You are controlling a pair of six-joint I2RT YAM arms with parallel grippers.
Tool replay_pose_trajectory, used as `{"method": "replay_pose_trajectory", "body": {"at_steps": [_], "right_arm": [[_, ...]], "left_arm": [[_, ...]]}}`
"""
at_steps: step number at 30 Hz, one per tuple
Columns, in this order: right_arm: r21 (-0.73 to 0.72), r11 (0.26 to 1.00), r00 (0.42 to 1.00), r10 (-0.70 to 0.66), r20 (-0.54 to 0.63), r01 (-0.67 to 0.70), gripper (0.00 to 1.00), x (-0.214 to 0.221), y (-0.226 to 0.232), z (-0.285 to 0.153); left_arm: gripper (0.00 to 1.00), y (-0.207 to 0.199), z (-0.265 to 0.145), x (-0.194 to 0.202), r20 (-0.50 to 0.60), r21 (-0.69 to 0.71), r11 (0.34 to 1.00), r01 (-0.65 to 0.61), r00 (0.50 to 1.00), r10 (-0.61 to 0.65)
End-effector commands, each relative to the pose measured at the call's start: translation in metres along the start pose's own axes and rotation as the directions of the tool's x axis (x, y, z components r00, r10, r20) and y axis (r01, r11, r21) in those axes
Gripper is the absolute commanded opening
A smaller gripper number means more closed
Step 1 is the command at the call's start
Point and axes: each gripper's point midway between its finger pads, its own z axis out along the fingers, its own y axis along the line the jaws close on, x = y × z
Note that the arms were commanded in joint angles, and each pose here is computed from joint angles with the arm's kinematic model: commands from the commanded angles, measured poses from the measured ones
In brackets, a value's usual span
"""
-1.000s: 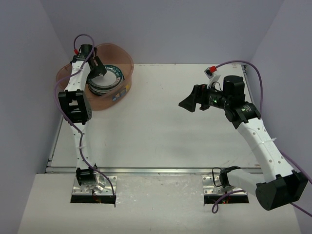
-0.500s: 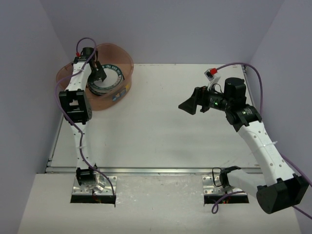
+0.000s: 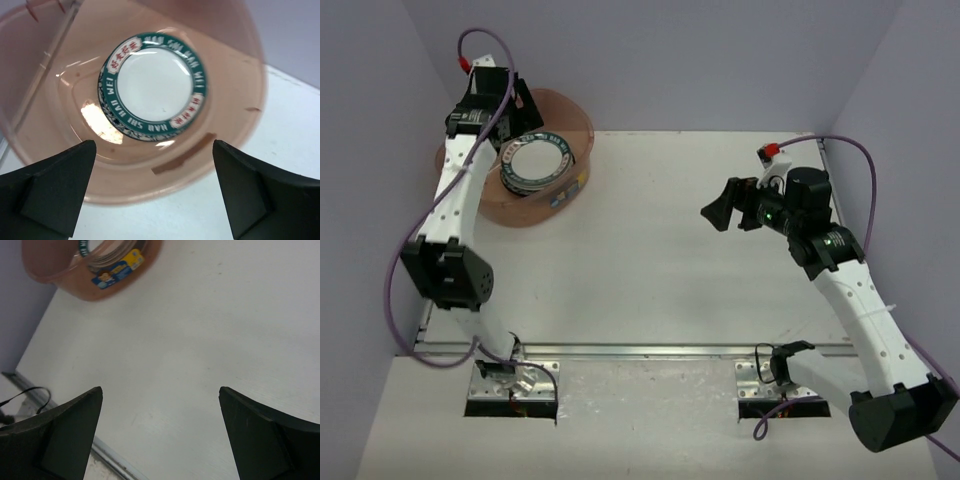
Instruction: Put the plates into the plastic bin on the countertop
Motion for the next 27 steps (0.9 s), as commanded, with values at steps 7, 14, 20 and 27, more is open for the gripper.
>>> {"method": "replay_pose_trajectory", "body": {"at_steps": [7, 14, 20, 27], "right_arm": [[0.531, 0.836, 0.990, -0.116, -0.076, 0.139, 0.99, 0.008, -0.089, -0.063], [0.418, 0.893, 0.983, -0.186, 0.010, 0.164, 0.99, 0.016, -0.061, -0.084], [0.439, 0.888, 0.985, -0.169, 0.038, 0.135, 0.99, 0.011, -0.057, -0.101], [0.446, 0.883, 0.977, -0.201, 0.078, 0.146, 0.99, 0.016, -0.060, -0.104]], "left_arm": [[1.00, 0.025, -0.180, 0.037, 0.252, 0.310, 0.948, -0.072, 0.968, -0.008], [1.00, 0.026, -0.213, 0.091, 0.316, 0.488, 0.861, -0.141, 0.948, -0.024], [1.00, 0.022, -0.195, 0.121, 0.288, 0.529, 0.839, -0.127, 0.957, -0.037], [1.00, 0.025, -0.178, 0.143, 0.302, 0.538, 0.832, -0.133, 0.952, -0.044]]}}
